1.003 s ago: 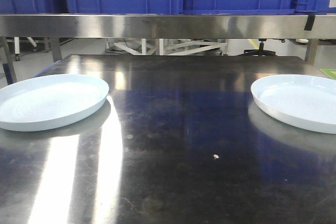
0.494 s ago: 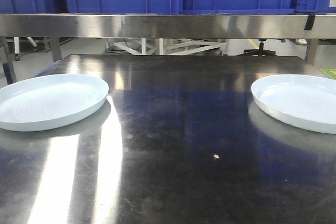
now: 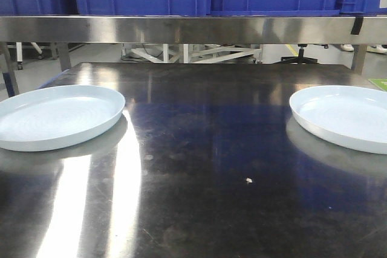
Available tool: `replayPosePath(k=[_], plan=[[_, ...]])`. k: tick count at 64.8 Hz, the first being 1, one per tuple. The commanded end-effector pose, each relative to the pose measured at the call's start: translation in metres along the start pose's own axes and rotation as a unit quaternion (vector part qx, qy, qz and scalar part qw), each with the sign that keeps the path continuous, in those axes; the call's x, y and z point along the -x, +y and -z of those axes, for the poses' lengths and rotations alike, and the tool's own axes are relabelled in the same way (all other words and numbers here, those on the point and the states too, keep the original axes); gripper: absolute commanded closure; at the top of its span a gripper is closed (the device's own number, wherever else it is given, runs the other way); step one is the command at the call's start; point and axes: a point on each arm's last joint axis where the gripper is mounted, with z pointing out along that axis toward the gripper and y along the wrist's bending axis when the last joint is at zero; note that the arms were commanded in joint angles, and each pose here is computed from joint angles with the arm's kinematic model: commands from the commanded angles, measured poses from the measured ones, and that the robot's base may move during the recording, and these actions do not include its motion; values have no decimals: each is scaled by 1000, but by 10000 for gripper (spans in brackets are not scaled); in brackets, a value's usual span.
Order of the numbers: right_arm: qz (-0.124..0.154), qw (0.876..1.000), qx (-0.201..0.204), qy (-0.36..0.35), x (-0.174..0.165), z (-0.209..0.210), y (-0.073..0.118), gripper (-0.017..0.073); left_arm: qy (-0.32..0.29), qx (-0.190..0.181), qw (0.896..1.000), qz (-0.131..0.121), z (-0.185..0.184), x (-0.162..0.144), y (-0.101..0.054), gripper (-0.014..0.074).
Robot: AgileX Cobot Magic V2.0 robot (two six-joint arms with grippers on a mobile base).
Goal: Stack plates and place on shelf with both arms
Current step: 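Lower the left gripper onto the rim of the nearest white plate and grasp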
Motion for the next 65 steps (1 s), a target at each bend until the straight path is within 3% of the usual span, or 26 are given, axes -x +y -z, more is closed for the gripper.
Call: replayPosePath(k=[1,11,28,52,65], plan=[[8,999,2,-52,8,2,0,511,-17,-11,1000,7,11,24,-2,376],[8,999,2,-52,8,2,0,511,26,-19,999,8,-6,42,1,213],[8,999,2,-52,8,2,0,511,70,-42,996,26,-36,58,3,204],[8,999,2,-52,8,2,0,511,98,-46,994,27,-48,56,4,223],[8,999,2,-52,8,2,0,511,113,-48,992,28,-49,53,4,394]])
